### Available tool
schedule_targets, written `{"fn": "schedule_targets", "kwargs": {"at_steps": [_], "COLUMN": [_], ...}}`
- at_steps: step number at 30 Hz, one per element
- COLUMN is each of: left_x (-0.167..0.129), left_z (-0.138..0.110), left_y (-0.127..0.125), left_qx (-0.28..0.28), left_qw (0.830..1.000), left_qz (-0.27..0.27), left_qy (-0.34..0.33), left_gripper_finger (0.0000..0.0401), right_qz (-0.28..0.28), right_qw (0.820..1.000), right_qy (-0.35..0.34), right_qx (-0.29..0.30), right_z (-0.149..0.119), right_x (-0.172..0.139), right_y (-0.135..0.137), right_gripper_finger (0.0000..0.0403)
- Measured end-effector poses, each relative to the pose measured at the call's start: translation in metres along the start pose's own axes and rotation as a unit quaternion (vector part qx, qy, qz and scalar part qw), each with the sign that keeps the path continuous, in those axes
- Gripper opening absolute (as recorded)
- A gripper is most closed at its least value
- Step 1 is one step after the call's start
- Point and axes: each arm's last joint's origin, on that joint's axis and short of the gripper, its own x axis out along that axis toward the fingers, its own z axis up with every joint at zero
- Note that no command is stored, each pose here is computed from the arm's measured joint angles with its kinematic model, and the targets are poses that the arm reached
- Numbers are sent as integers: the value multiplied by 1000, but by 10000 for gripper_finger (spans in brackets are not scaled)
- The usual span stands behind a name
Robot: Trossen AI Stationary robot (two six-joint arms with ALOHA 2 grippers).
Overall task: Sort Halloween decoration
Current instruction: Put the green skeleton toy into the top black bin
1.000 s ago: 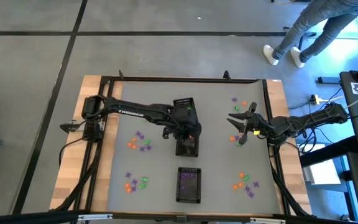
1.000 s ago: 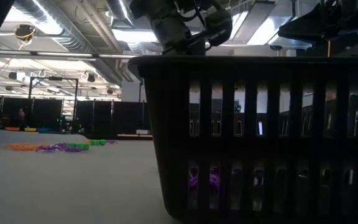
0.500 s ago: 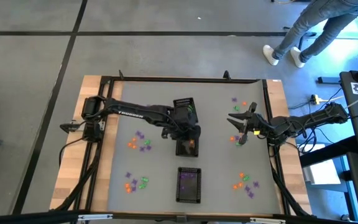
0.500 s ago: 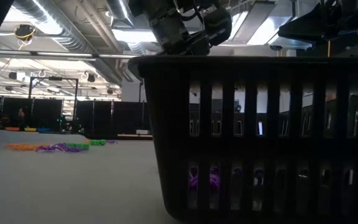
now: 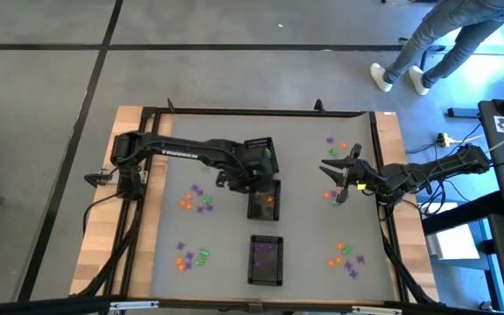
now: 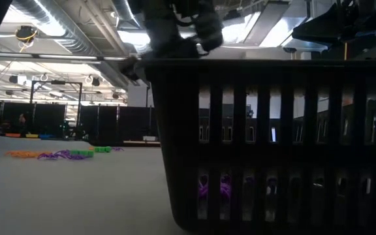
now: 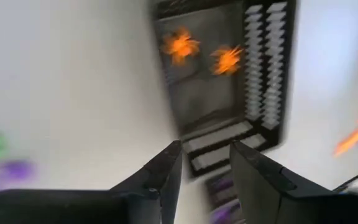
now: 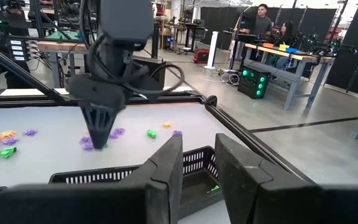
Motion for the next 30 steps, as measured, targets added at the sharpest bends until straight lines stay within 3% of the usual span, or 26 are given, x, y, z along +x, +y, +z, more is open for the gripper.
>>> {"fn": "schedule_targets", "kwargs": {"at_steps": [4, 10, 14, 30], "left_x": [-17, -44, -63, -123], "left_z": [3, 2, 0, -31], "left_y": [21, 45, 55, 83], "left_qx": [52, 38, 44, 84], "left_qw": [996, 987, 983, 988], "left_qz": [75, 150, 177, 123], "left_qy": [24, 48, 27, -33], "left_gripper_finger": [124, 124, 124, 124], "right_qz": [0, 0, 0, 9], "right_qw": [1000, 1000, 1000, 1000], "right_qy": [0, 0, 0, -4], "right_qx": [0, 0, 0, 3], "right_z": [0, 0, 0, 1], "right_x": [0, 0, 0, 0], "right_y": [0, 0, 0, 0], "right_gripper_finger": [92, 92, 92, 92]}}
